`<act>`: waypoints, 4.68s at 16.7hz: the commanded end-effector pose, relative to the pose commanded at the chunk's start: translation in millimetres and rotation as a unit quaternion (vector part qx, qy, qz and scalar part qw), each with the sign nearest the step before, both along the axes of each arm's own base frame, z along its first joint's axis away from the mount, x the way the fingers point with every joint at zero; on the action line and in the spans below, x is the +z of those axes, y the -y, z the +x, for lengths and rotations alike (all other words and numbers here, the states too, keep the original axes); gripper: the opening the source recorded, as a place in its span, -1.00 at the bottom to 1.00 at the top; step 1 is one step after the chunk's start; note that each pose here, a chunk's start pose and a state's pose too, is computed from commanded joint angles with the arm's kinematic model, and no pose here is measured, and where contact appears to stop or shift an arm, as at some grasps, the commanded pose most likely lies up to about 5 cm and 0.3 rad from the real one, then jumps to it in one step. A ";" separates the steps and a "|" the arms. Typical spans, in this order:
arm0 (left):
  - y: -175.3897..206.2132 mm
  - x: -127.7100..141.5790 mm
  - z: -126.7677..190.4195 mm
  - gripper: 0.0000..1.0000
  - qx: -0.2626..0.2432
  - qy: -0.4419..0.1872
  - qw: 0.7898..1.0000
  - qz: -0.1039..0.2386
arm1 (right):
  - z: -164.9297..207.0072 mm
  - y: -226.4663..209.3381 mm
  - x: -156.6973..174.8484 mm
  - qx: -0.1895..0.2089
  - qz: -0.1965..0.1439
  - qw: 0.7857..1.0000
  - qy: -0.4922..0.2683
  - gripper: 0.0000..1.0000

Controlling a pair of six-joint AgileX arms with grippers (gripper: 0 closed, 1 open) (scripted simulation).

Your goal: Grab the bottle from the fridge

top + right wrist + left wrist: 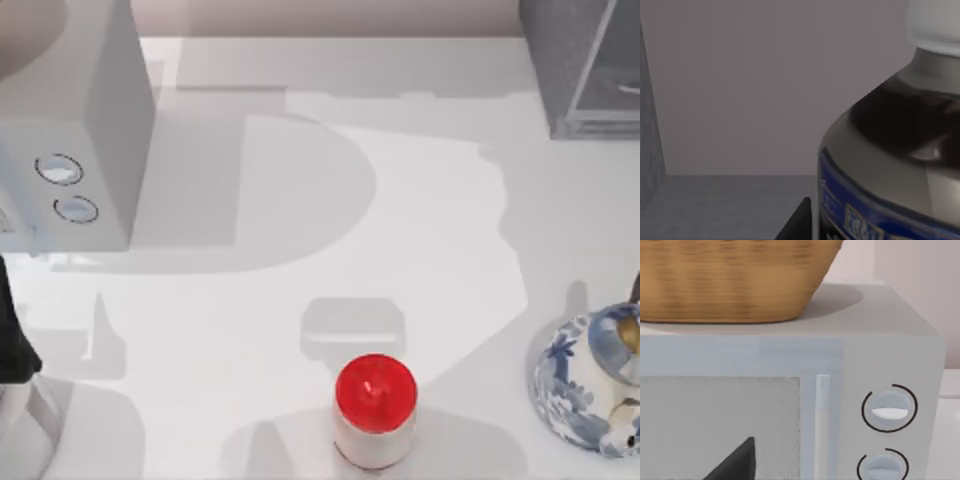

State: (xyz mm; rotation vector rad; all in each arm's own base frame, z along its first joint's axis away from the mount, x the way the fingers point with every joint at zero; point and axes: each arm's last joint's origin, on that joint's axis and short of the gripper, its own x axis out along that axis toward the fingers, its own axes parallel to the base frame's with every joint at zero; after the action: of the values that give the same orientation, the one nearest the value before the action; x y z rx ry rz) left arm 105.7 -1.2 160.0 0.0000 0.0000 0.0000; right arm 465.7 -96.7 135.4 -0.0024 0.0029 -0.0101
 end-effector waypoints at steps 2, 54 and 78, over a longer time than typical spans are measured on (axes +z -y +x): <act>0.0 0.0 0.0 1.00 0.000 0.000 1.000 0.000 | -0.5 1.4 0.6 -0.001 0.001 1.000 0.001 -1.00; 0.0 0.0 0.0 1.00 0.000 0.000 1.000 0.000 | -346.2 -89.8 61.7 -0.005 -0.001 1.000 0.013 -1.00; 0.0 0.0 0.0 1.00 0.000 0.000 1.000 0.000 | -272.1 -110.5 160.1 -0.080 -0.011 0.995 0.066 -1.00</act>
State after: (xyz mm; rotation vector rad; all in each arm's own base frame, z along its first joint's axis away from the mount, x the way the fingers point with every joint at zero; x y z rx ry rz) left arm 105.7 -1.2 160.0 0.0000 0.0000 0.0000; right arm 193.6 13.8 295.5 -0.0234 -0.1296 -0.1714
